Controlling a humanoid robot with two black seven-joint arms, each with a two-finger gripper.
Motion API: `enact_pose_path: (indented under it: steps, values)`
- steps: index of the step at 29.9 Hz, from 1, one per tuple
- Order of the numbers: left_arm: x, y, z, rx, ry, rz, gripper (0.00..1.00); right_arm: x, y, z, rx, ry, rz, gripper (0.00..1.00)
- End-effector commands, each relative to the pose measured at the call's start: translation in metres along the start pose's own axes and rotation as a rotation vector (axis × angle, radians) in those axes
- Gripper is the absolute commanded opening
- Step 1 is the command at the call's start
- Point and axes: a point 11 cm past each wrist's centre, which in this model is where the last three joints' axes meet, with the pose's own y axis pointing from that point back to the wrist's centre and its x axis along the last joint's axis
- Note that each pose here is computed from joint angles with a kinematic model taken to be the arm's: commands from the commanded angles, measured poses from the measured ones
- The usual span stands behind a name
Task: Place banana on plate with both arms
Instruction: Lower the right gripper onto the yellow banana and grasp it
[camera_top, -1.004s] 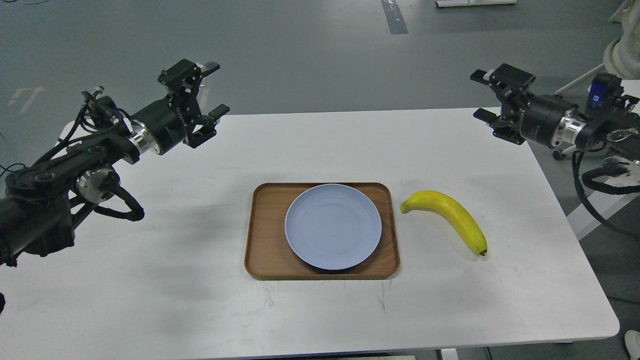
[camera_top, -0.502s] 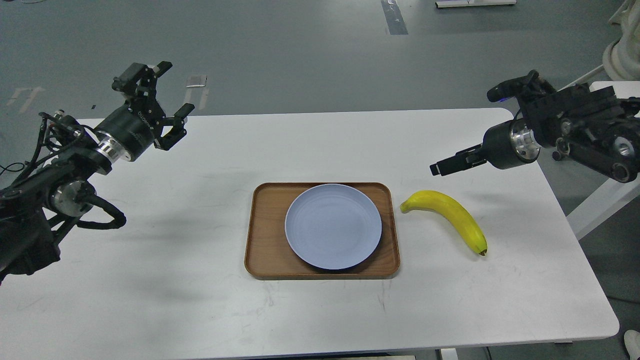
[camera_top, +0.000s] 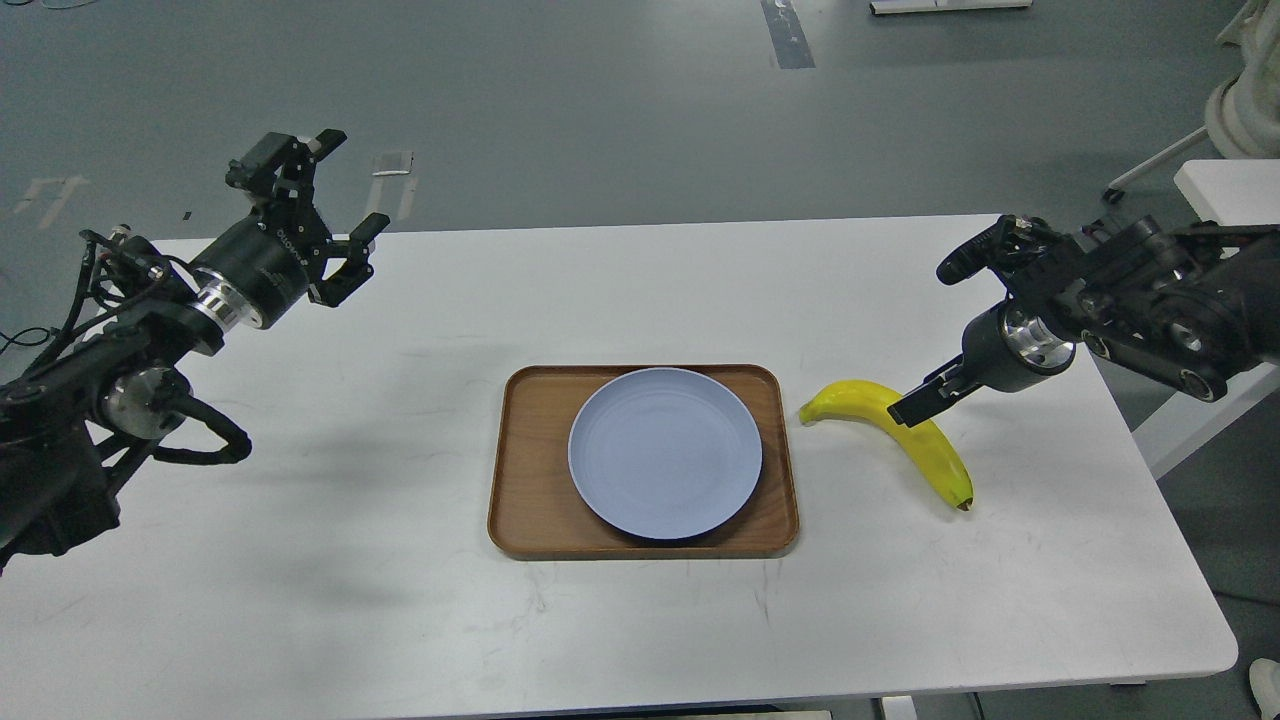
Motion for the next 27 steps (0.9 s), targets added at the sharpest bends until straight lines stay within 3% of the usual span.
enact_pose_path:
  steps: [1,6,12,18,19,21,27]
  values:
    - [0.000,0.001,-0.001,0.003,-0.001,0.000,0.98,-0.008,-0.009,-0.003,0.009,-0.005,-0.018,1.00]
    - [0.000,0.001,-0.001,0.003,-0.001,0.000,0.98,-0.017,-0.016,-0.005,0.023,-0.018,-0.034,0.99]
    - [0.000,0.001,-0.001,0.004,-0.002,0.000,0.98,-0.021,-0.019,-0.006,0.028,-0.022,-0.043,0.90]
    - [0.000,0.001,-0.002,0.005,0.000,-0.001,0.98,-0.020,-0.020,-0.007,0.030,-0.021,-0.042,0.50]
    - [-0.001,0.000,-0.002,0.004,-0.001,-0.001,0.98,-0.019,-0.022,-0.010,0.036,-0.017,-0.043,0.36]
    - [-0.001,0.000,-0.002,0.004,-0.001,-0.001,0.98,-0.018,-0.023,-0.013,0.040,-0.014,-0.043,0.19]
    - [0.000,0.001,-0.002,0.005,0.000,-0.001,0.98,-0.011,-0.014,-0.007,0.025,-0.012,-0.026,0.12]
